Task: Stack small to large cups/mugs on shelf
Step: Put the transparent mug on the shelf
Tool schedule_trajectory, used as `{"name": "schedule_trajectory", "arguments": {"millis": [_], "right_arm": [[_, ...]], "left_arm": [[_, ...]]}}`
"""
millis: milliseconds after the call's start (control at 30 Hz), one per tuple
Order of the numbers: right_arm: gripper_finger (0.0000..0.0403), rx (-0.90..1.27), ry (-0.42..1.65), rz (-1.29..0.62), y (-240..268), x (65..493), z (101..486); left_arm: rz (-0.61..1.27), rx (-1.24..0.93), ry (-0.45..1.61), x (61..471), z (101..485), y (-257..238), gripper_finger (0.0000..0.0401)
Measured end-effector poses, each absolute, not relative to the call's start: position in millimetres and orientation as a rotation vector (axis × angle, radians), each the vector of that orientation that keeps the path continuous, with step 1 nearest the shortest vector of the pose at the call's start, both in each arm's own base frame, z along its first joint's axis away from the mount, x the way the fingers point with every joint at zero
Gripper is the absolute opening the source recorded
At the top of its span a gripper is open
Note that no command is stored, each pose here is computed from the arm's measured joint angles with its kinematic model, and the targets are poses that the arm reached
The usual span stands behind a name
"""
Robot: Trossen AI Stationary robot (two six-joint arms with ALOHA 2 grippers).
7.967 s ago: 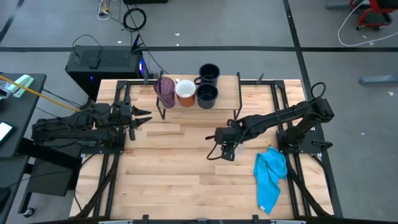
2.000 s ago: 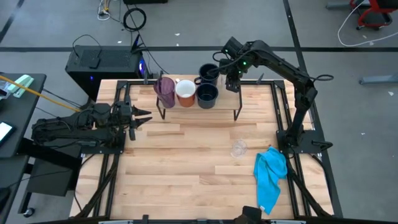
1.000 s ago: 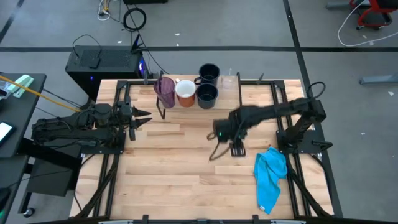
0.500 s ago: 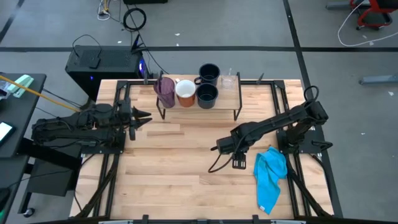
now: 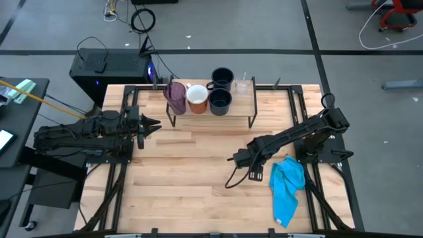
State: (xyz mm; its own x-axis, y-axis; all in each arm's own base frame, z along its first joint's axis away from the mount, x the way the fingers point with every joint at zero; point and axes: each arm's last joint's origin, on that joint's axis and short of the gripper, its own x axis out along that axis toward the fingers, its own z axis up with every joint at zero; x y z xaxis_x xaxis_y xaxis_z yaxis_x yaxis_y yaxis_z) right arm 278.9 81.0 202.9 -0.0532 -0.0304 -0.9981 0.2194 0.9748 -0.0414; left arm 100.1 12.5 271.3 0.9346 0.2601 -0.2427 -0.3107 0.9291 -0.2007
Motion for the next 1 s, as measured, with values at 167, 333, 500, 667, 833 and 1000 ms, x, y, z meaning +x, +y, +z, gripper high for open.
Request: {"name": "schedule_trajectory", "arguments": {"millis": [167,333,500,667,833,1000], "right_arm": [[0.013,0.142,1.606,-0.194,81.2,278.5,198.9],[0.0048,0.139,1.598,-0.185,81.6,280.1,201.2],[0.0012,0.127,1.586,-0.164,82.2,282.3,204.6],[0.0007,0.103,1.58,-0.113,83.6,285.7,213.8],[0.0008,0.058,1.541,-0.049,84.5,294.8,244.5],[0.0005,0.023,1.46,-0.077,70.3,305.9,285.1]], "left_arm": [[0.295,-0.237,0.215,100.1,271.3,12.5,0.011],[0.295,-0.237,0.219,100.0,270.9,12.5,0.011],[0.296,-0.239,0.221,100.0,270.7,12.5,0.011],[0.296,-0.239,0.221,100.0,270.7,12.5,0.011],[0.296,-0.239,0.221,100.0,270.7,12.5,0.011],[0.295,-0.235,0.222,100.0,270.6,12.5,0.011]]}}
